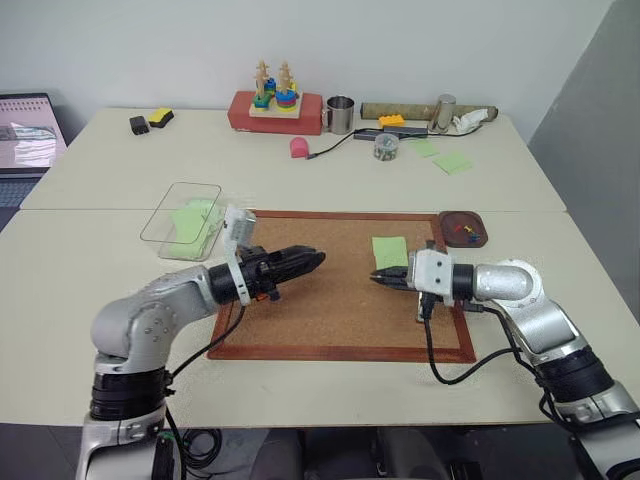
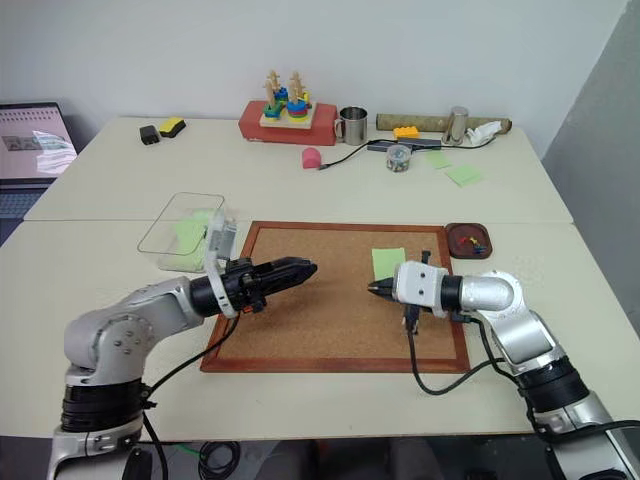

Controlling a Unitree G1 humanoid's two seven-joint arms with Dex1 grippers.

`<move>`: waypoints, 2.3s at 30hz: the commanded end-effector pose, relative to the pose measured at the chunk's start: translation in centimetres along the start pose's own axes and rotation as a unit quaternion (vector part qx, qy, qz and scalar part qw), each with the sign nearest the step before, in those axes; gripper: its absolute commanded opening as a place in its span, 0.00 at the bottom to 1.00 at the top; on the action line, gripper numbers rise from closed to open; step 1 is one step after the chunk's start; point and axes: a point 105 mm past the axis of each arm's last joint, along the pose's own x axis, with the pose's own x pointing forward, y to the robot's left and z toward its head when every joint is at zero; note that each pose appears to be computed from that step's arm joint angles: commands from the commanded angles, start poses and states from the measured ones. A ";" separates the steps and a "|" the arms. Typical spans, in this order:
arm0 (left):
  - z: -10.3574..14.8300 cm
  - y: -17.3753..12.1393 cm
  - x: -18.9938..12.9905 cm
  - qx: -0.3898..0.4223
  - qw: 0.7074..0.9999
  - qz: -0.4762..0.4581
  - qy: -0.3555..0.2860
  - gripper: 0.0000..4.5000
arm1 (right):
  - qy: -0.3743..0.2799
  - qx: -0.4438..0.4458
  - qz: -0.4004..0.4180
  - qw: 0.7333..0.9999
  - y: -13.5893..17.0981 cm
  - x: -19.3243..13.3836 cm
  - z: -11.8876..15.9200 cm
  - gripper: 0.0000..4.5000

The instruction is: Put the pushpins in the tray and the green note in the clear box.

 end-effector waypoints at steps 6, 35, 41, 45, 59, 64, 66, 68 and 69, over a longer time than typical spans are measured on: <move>-0.4 -2.2 2.0 -0.033 0.997 -0.065 -0.004 0.82 | -0.070 -0.154 0.041 0.985 0.0 0.9 4.2 0.00; -0.3 -2.8 5.0 -0.038 0.997 -0.068 -0.027 0.25 | -0.127 -0.204 0.030 0.970 -1.0 2.0 7.5 0.00; -0.2 -2.7 5.0 -0.028 0.997 -0.064 -0.026 0.00 | -0.126 -0.208 0.019 0.970 -1.6 1.8 7.7 0.00; -0.5 -1.9 5.0 -0.012 0.999 -0.042 -0.018 0.00 | -0.127 -0.210 0.011 0.969 -1.9 1.6 7.9 0.00; -1.6 1.3 4.2 0.090 0.995 0.047 0.009 0.00 | -0.129 -0.104 -0.115 0.979 -6.1 -2.5 7.4 0.00; 1.7 -1.0 5.7 0.147 0.988 0.013 -0.048 0.00 | -0.045 0.122 -0.296 0.946 -10.6 -6.6 -0.3 0.00; 2.9 -1.9 6.5 0.224 0.973 0.008 -0.060 0.00 | -0.016 0.185 -0.346 0.920 -11.2 -7.9 -3.2 0.00; 3.1 -2.9 7.3 0.295 0.954 -0.013 -0.056 0.00 | -0.011 0.246 -0.389 0.888 -12.1 -8.7 -5.2 0.00; 3.2 -3.4 7.8 0.322 0.945 -0.024 -0.055 0.00 | -0.003 0.279 -0.404 0.871 -12.3 -8.9 -6.4 0.00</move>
